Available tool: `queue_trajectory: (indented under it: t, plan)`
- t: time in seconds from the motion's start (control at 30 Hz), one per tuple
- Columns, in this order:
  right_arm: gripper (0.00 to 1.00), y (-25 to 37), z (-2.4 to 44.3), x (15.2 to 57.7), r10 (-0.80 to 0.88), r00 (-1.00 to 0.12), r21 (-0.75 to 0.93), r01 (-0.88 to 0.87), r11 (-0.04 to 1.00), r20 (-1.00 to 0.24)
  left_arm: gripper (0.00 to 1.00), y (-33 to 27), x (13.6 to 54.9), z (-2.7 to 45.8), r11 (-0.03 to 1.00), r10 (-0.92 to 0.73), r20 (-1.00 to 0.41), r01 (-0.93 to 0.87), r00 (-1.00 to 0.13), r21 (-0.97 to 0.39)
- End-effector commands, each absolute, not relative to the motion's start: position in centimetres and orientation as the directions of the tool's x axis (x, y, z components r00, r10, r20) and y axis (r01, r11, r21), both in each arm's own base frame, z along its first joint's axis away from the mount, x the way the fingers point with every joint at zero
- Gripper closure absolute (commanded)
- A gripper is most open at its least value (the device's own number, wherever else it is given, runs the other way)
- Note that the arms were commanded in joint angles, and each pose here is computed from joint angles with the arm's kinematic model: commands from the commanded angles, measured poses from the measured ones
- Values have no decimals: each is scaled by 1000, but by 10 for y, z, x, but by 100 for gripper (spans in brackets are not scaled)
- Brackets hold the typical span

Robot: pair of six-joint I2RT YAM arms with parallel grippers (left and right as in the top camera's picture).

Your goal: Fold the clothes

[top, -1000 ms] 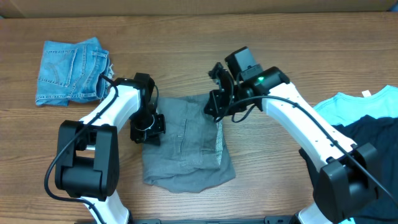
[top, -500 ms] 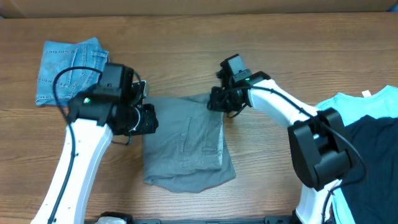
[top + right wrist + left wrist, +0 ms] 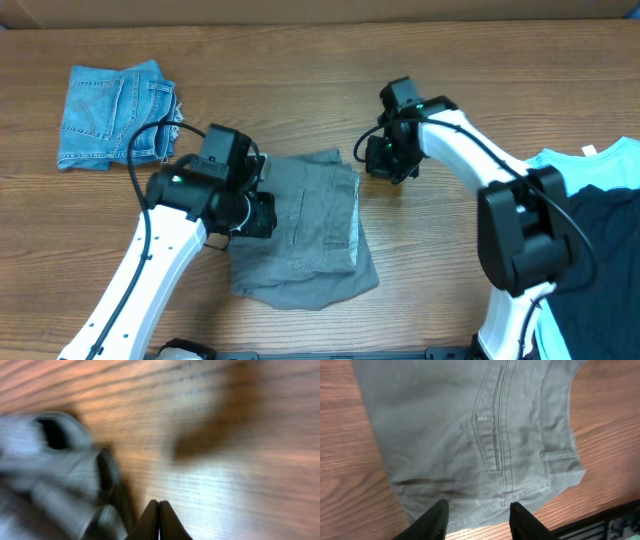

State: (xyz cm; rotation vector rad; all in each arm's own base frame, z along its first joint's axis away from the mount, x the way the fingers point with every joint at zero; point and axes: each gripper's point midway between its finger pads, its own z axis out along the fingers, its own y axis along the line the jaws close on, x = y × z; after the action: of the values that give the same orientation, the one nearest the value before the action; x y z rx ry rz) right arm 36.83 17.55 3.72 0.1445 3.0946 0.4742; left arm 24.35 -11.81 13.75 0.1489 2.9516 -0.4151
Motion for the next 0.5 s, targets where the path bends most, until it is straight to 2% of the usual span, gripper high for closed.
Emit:
queue_trajectory:
  t: [0.0,0.07,0.17,0.27,0.47]
  plan:
    - [96,184,127,376,7,-985,387,-61,920,-173,59,-110,242,121,974,31,-146,63,-989,-220]
    - [96,194,142,353,-44,-989,431,-101,897,-140,61,-106,244,118,977,2,-150,34,-989,-208]
    - [96,202,142,315,-103,-994,436,-103,894,-24,60,-105,251,119,979,-14,-177,22,-984,-203]
    - [96,217,128,284,-168,-984,430,-128,894,56,59,-107,257,120,977,-21,-197,22,-980,-212]
    - [94,268,81,223,-285,-949,501,-181,846,137,57,-102,254,119,982,-26,-186,9,-982,-186]
